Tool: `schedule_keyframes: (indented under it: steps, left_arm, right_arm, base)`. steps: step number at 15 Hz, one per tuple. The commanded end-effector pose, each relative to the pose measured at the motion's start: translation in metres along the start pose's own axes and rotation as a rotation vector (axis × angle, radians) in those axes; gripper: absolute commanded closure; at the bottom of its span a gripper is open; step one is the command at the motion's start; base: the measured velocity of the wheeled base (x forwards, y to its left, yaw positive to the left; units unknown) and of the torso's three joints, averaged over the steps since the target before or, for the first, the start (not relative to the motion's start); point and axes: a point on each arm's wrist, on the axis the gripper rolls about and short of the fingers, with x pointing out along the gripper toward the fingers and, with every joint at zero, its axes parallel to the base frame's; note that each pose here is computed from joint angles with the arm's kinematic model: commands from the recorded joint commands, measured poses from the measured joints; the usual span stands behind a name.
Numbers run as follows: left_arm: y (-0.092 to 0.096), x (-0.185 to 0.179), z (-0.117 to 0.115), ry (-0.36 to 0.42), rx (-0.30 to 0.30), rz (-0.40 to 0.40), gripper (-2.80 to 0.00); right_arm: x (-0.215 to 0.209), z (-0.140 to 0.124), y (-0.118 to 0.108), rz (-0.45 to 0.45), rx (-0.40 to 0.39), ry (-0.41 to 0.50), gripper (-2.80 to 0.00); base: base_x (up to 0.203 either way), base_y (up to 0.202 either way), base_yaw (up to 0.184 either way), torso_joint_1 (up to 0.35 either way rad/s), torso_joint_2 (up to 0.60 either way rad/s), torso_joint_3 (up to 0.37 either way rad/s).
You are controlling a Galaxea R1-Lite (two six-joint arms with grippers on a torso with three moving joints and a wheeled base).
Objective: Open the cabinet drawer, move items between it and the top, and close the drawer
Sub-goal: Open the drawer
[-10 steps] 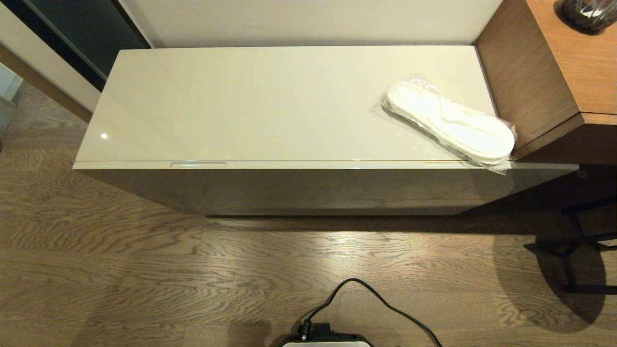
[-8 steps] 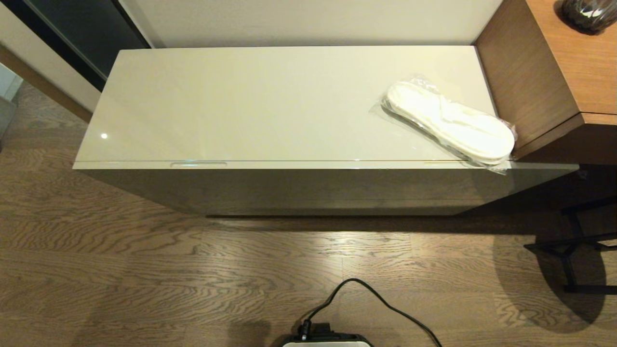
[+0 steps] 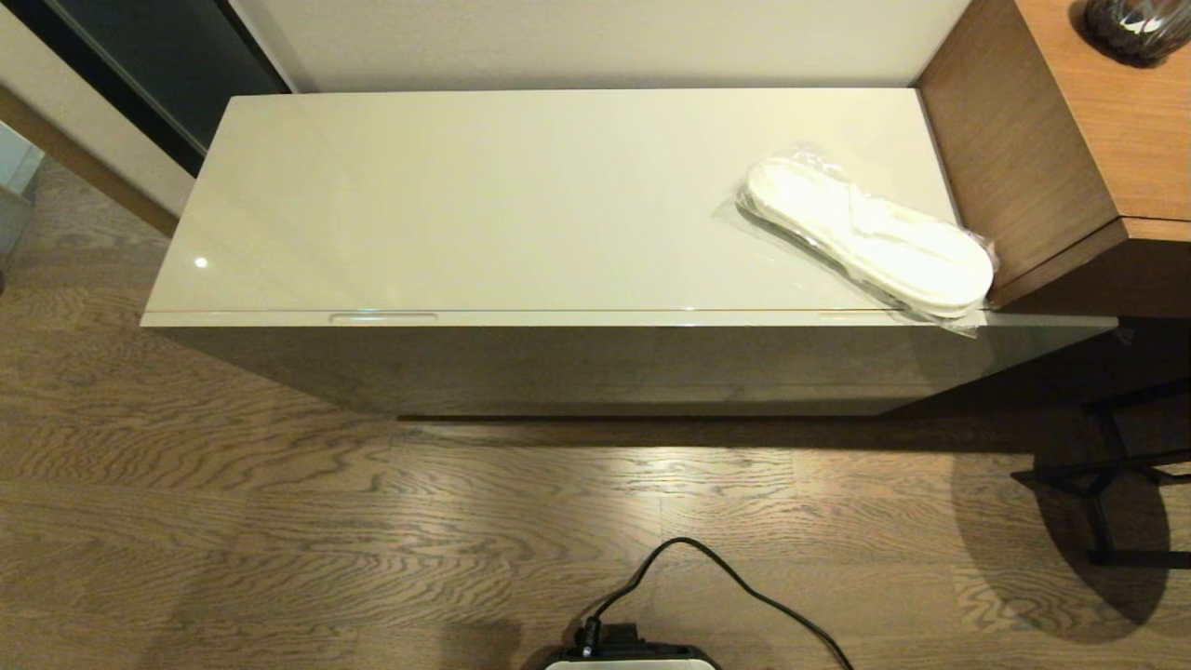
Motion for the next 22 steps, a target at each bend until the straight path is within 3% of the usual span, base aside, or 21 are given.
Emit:
schedule_keyframes:
  steps: [1,22]
  left_arm:
    - [0.0000,0.0000,0.0001,-0.001,-0.001,0.000,0.00]
    - [0.0001,0.0001,-0.0002,-0.001,-0.014,0.003,0.00]
  right_arm:
    - [0.0001,-0.0004,-0.0001,-0.002,0.002,0.000,0.00]
    - [0.0002,-0.0009,0.0000,0.001,0.015,0.004,0.00]
  base:
    - [0.000,0.000,0.000,0.000,0.00,0.000]
    - [0.000,0.000,0.000,0.000,0.00,0.000]
